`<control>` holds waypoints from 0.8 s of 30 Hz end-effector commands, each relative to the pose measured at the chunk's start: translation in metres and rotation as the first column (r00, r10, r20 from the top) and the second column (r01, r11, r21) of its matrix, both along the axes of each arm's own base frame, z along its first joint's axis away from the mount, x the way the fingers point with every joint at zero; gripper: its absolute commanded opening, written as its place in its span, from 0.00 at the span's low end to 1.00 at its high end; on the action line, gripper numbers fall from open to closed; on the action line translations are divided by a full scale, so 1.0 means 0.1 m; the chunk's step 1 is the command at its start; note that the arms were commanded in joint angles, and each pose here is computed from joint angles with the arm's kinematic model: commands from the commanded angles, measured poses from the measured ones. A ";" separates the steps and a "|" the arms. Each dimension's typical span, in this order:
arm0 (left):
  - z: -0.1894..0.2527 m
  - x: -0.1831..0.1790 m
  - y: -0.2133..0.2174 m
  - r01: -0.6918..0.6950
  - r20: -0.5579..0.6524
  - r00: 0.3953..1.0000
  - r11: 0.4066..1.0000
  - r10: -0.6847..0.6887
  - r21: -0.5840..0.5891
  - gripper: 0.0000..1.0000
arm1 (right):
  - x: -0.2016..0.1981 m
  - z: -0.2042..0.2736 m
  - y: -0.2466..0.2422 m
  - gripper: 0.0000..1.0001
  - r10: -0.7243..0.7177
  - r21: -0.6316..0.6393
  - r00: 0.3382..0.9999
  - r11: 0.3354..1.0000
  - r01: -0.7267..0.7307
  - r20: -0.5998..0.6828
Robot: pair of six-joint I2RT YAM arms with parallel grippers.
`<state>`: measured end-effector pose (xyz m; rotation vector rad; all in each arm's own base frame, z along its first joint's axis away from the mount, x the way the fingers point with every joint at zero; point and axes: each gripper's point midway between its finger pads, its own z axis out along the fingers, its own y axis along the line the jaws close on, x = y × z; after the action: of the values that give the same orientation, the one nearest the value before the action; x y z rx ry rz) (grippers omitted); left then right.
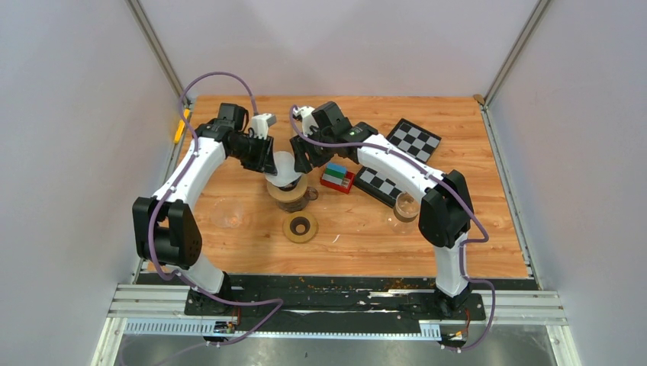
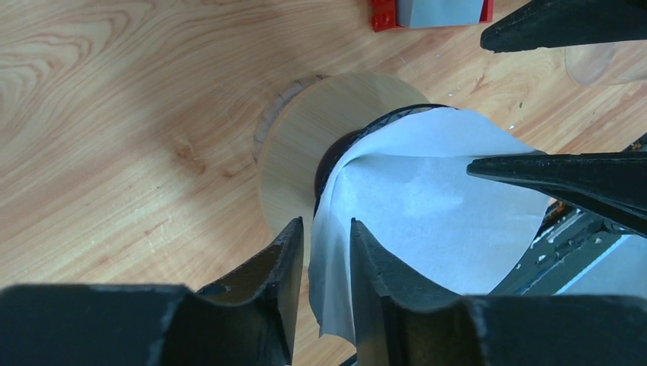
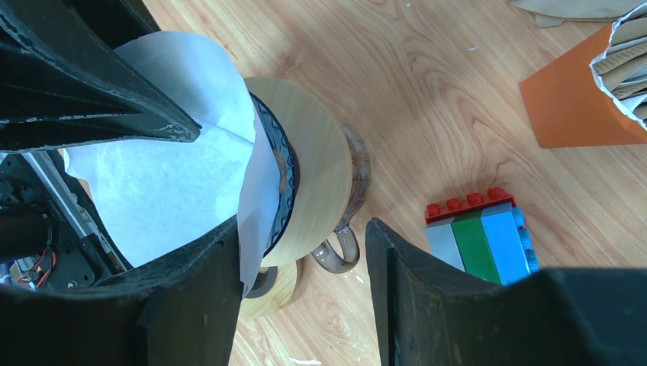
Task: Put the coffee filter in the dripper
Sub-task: Adjust the coffee filter in the coffee dripper.
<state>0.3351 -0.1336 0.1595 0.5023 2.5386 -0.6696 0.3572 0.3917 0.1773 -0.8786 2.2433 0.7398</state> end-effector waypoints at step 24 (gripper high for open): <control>-0.06 -0.04 -0.05 0.039 0.040 0.998 0.998 -0.042 0.056 0.49 | -0.03 -0.21 0.09 0.56 0.027 -0.004 1.000 1.000 -0.027 -0.014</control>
<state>0.3304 -0.1363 0.1487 0.5356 2.5640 -0.6144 0.3515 0.3925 0.1659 -0.8934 2.2635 0.7483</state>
